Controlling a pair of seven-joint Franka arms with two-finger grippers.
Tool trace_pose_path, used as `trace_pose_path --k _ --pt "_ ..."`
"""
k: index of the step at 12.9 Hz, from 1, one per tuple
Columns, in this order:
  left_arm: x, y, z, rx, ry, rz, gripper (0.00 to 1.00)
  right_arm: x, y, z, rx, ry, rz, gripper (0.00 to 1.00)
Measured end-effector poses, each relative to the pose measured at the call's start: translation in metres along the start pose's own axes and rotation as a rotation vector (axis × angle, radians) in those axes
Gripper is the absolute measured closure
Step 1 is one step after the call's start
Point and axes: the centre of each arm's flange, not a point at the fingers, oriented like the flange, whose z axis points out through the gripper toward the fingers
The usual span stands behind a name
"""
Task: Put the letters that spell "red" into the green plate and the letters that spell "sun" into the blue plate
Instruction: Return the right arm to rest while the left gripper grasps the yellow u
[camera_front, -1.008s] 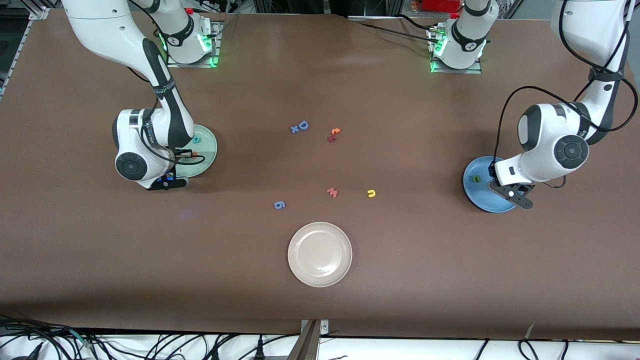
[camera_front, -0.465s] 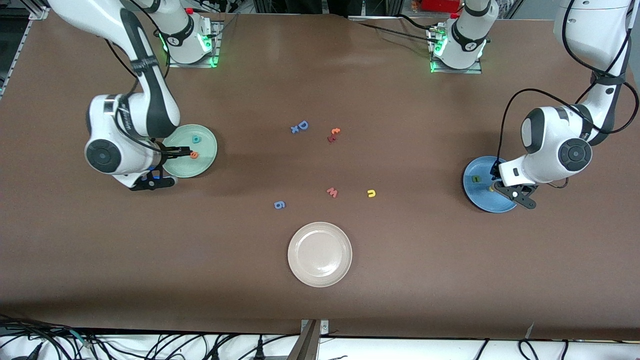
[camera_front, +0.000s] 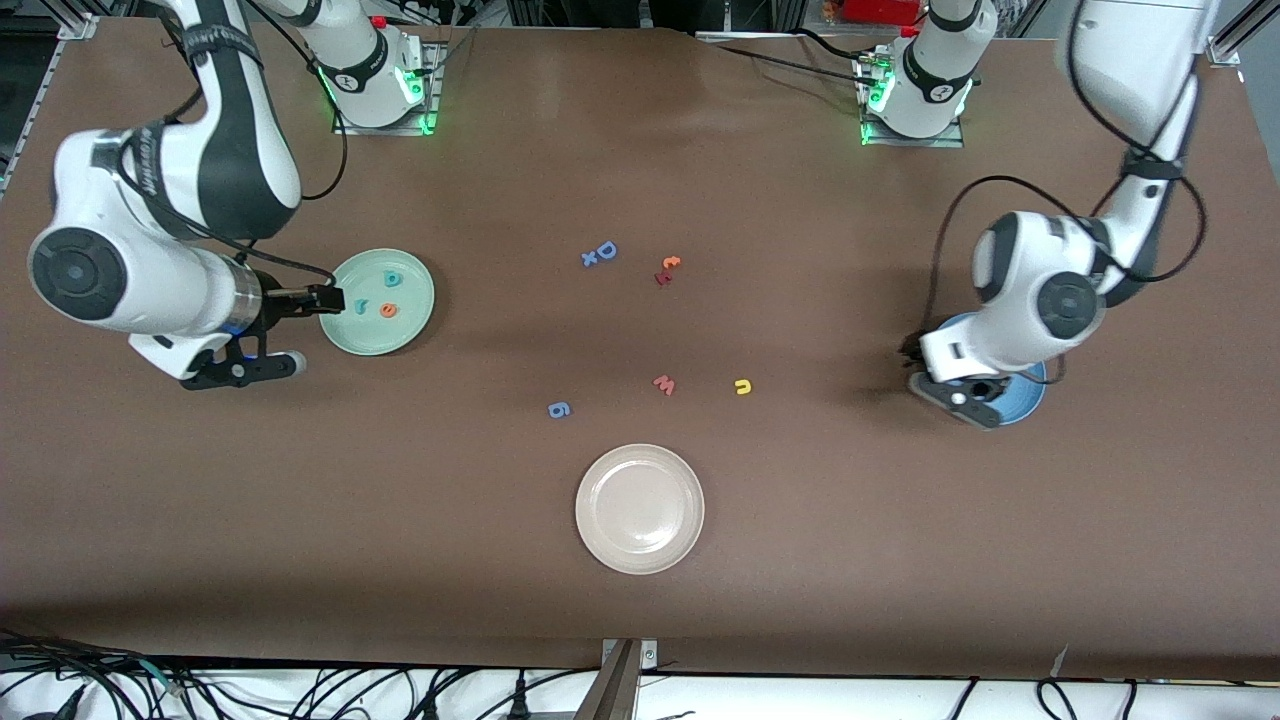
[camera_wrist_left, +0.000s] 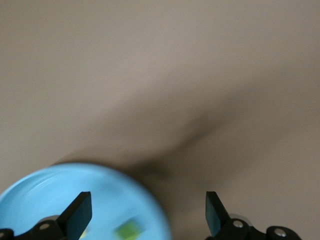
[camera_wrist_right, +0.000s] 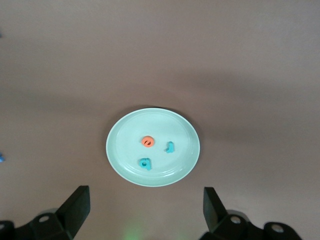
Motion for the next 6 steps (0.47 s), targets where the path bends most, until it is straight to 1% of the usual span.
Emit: trace_pose_path --k 2,3,4,6 --pt "0.029 0.08 -0.007 0.008 0.022 -0.118 0.0 -0.004 -0.003 -0.037 -0.001 0.041 -0.004 0.0" --pt "0.04 0.11 -0.007 0.008 0.03 -0.193 0.0 -0.006 -0.003 -0.05 -0.002 0.062 -0.005 0.0" --pt "0.048 0.132 -0.007 0.008 0.038 -0.274 0.0 -0.008 -0.003 -0.061 -0.002 0.081 -0.006 0.0" --pt "0.062 0.15 -0.006 0.0 0.066 -0.442 0.0 -0.012 -0.001 -0.071 -0.001 0.1 -0.004 0.0"
